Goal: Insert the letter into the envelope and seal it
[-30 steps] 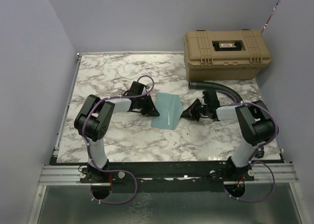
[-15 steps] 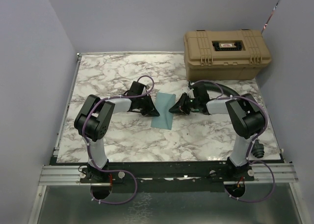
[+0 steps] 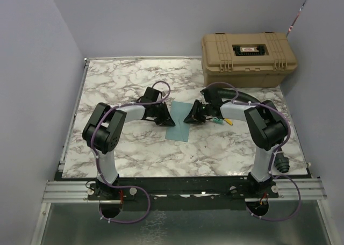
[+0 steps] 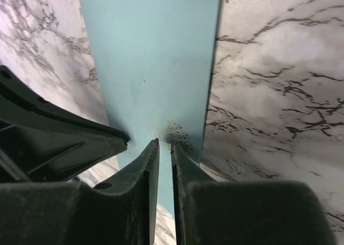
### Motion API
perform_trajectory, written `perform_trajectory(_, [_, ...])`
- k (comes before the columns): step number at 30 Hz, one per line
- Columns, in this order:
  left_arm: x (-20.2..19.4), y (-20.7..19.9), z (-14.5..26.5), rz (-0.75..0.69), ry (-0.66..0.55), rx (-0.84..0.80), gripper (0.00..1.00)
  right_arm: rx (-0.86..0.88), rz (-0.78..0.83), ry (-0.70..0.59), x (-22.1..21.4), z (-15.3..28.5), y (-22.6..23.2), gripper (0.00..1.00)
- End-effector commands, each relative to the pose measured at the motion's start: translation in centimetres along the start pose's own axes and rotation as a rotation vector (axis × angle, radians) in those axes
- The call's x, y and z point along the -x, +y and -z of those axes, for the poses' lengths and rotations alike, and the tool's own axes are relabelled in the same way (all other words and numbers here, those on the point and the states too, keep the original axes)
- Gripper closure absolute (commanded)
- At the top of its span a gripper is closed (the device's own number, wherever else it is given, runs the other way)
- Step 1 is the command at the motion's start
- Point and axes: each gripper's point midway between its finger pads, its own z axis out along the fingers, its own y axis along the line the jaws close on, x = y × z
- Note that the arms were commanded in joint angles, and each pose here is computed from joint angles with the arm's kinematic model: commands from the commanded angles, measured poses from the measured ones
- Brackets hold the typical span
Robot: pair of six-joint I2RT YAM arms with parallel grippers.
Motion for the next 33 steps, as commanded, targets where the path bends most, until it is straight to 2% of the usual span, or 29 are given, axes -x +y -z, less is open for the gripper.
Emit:
perform_trajectory(1, [1.2,-2.0,0.4,-0.095,-0.005,-0.031,0.91,-0.265,0.063,0.053,-2.4,-0.8,-4.6,0.81])
perform_trajectory(5, [2.7,-4.6,1.0,-0.133,-0.024,-0.099,0.91,-0.373,0.167,0.05,-2.9,-0.5,-4.5,0.82])
perform_trajectory(12, [2.4,-4.9,-0.7,-0.148,-0.013,-0.12,0.96,-0.406,0.197,0.033,-2.9,-0.5,-4.3,0.83])
perform_trajectory(14, [2.1,-4.1,-1.6,-0.143,-0.005,-0.093,1.0,-0.413,0.195,0.033,-3.0,-0.5,-4.5,0.83])
perform_trajectory(26, [1.1,3.9,-3.7,-0.086,-0.038,0.172,1.0,-0.437,0.199,0.008,-2.8,0.1,-5.0,0.84])
perform_trajectory(30, [0.4,5.5,-3.3,-0.072,-0.027,0.214,1.0,-0.389,0.266,-0.035,-2.1,0.4,-3.5,0.82])
perform_trajectory(33, [-0.4,6.5,-3.0,-0.066,-0.006,0.242,1.0,-0.432,0.374,-0.073,-1.8,0.3,-2.9,0.81])
